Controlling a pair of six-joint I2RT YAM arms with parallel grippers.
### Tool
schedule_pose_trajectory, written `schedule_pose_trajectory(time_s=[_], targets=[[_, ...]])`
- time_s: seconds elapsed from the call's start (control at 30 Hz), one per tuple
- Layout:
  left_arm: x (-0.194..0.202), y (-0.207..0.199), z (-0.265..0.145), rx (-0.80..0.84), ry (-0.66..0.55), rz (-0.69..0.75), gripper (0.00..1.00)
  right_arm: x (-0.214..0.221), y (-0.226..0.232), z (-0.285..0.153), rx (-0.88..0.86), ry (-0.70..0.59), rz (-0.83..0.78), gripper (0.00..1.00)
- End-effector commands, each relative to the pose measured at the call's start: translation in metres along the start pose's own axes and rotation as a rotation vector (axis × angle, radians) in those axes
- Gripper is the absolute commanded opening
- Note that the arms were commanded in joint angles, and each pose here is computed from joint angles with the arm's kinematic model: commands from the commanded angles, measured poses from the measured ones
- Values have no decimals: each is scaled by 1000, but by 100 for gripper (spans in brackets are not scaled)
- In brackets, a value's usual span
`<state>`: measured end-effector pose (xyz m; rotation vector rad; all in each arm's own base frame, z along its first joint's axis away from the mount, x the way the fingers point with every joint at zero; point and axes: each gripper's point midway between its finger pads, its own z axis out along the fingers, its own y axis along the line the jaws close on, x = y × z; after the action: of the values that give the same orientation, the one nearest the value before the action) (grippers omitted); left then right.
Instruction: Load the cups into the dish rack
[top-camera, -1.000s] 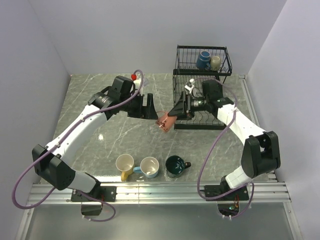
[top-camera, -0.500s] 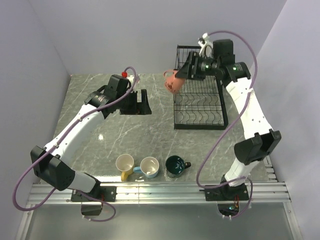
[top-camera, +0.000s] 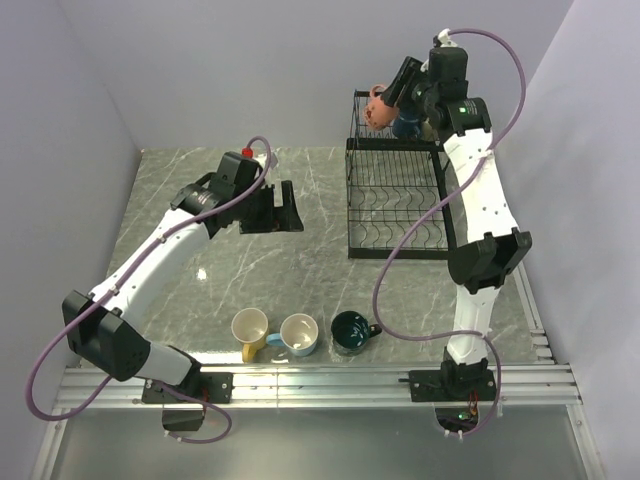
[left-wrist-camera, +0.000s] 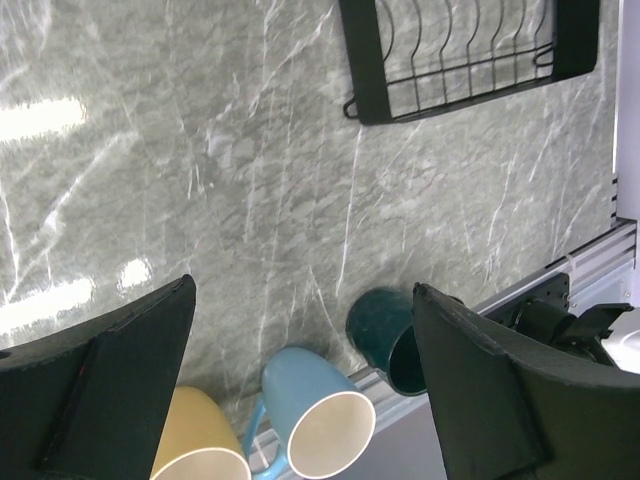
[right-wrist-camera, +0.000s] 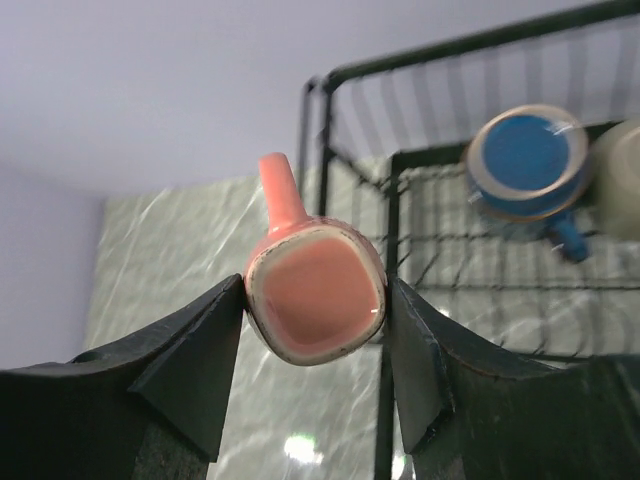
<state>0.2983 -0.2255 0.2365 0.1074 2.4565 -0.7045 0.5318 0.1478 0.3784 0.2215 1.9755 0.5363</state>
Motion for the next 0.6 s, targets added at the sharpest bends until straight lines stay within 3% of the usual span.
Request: schedule_pose_trajectory(time_s=[0.0, 0.17, 0.57], targets=[[6, 3, 1, -9, 16, -29, 95, -68, 8, -8, 36, -265, -7, 0], [13, 7, 7, -19, 43, -48, 94, -75, 5, 4, 102, -342, -66, 0], [21, 18, 21, -68, 97, -46, 94, -52, -9, 57, 181, -335, -178, 0]])
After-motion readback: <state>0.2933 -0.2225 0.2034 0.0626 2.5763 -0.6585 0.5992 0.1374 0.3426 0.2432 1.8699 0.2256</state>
